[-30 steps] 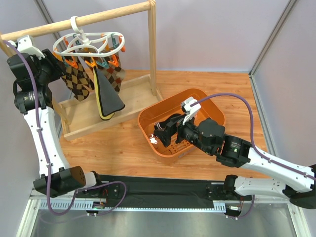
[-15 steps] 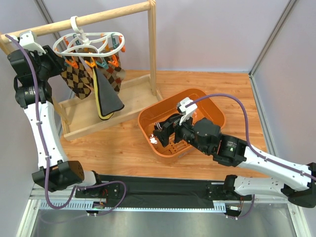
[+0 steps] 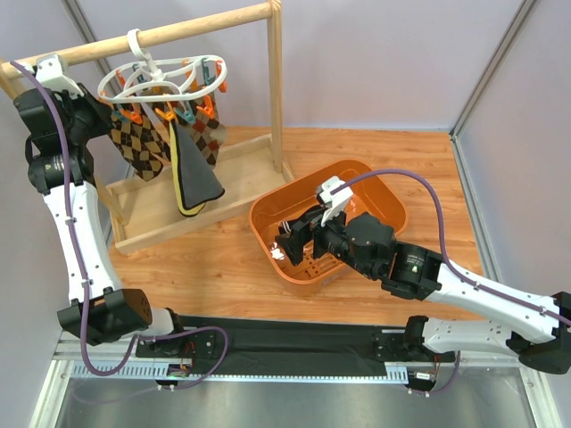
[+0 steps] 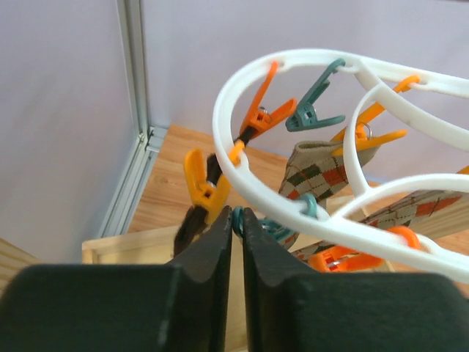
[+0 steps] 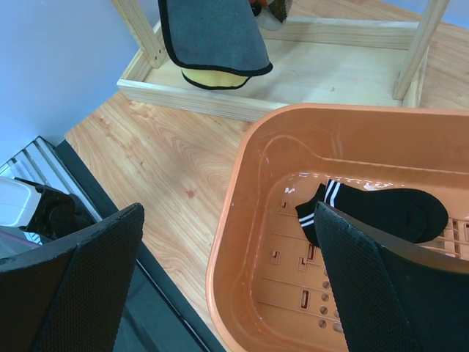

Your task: Remove the socks clipped to the hanger

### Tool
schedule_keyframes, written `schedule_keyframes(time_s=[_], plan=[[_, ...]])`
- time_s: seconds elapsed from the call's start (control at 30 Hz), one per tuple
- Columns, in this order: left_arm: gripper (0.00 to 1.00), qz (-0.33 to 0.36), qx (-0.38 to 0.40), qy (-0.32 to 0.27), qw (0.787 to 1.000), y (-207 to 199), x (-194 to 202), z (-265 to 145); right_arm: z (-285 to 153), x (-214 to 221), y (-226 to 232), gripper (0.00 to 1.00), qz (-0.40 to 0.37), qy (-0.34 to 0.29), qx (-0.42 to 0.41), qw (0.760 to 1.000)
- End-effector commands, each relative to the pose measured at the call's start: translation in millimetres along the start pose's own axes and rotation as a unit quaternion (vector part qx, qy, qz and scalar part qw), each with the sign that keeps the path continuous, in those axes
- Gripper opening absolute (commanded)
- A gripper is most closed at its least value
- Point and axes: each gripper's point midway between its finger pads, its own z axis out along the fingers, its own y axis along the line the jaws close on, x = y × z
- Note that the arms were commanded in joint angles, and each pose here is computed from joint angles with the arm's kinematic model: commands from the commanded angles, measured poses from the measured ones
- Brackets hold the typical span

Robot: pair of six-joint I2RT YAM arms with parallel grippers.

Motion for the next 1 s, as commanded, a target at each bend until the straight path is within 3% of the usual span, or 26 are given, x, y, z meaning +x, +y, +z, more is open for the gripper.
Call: schedule_keyframes(time_s=[0.0, 0.13, 0.67, 0.97], plan=[[0.11, 0.014, 0.012, -0.025, 1.000, -3.6, -14.3, -3.1, -3.3, -14.0, -0.9, 1.00, 0.006, -0.024, 0.003, 1.000], [0.00, 0.010, 0.013, -0.026, 1.000, -6.4, -15.1, -9.4, -5.0, -12.1, -0.8, 1.00, 0.011, -0.024, 0.000, 1.000], [0.00, -0.005, 0.046, -0.028, 0.999, -40.8, -3.4, -76.5, -29.3, -11.8, -3.8, 1.00, 0.041, -0.035, -0.016, 0.998], [0.00, 0.010, 0.156, -0.032, 0.987, -94.0, 2.3, -116.2, -41.2, -1.2, -9.9, 1.00, 0.048, -0.026, -0.016, 0.998]])
